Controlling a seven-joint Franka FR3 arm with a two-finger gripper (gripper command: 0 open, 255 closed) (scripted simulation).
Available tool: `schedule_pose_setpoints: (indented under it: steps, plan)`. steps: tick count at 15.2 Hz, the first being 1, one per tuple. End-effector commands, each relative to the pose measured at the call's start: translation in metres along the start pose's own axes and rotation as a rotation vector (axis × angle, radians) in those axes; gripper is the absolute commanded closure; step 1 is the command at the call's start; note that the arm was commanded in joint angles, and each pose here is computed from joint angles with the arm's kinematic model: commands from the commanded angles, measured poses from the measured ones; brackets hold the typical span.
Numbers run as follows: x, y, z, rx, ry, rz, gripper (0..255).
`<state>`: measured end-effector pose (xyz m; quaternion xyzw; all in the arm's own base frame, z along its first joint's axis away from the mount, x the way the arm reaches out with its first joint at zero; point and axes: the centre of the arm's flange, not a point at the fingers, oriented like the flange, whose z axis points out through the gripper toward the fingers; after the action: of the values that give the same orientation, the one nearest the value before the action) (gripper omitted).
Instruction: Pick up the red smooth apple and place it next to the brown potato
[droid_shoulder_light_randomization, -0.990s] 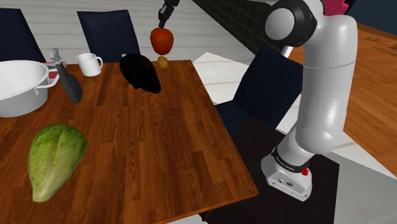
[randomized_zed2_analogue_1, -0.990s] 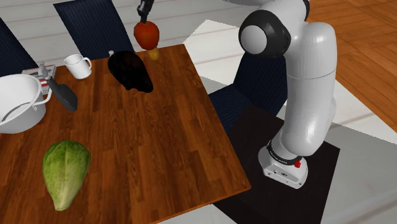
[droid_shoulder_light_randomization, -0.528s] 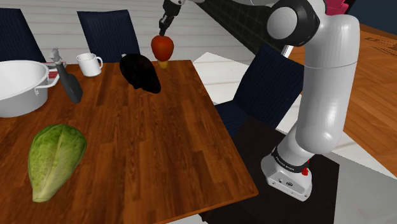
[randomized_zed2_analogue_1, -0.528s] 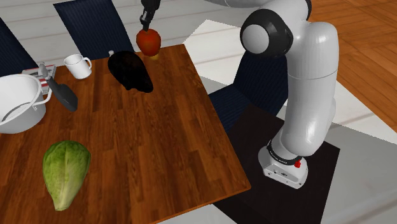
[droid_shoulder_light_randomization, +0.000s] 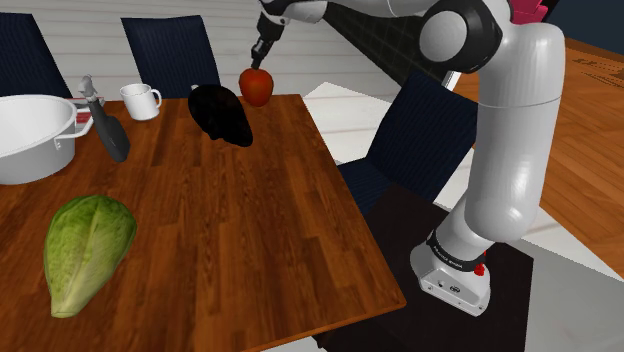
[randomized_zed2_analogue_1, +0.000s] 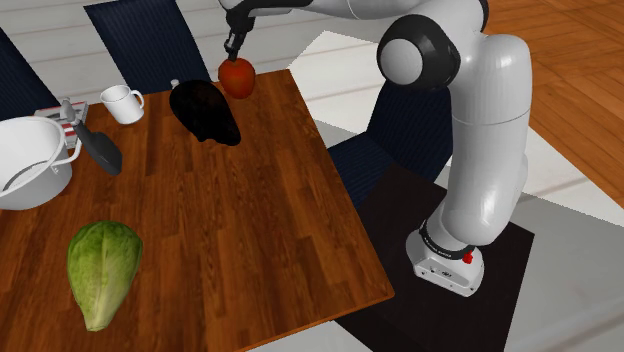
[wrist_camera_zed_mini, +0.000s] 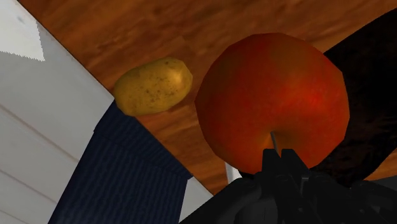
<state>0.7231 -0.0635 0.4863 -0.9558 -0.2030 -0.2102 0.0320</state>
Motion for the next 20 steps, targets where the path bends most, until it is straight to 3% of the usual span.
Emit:
schedule_pose_setpoints:
  steps: [1,14,20]
  plan:
    - [-0.004,-0.001,0.010,-0.001,0.001,0.000,255]
    - [-0.031,-0.002,0.071,-0.001,0.001,0.000,255]
    - [-0.031,-0.002,0.071,-0.001,0.001,0.000,255]
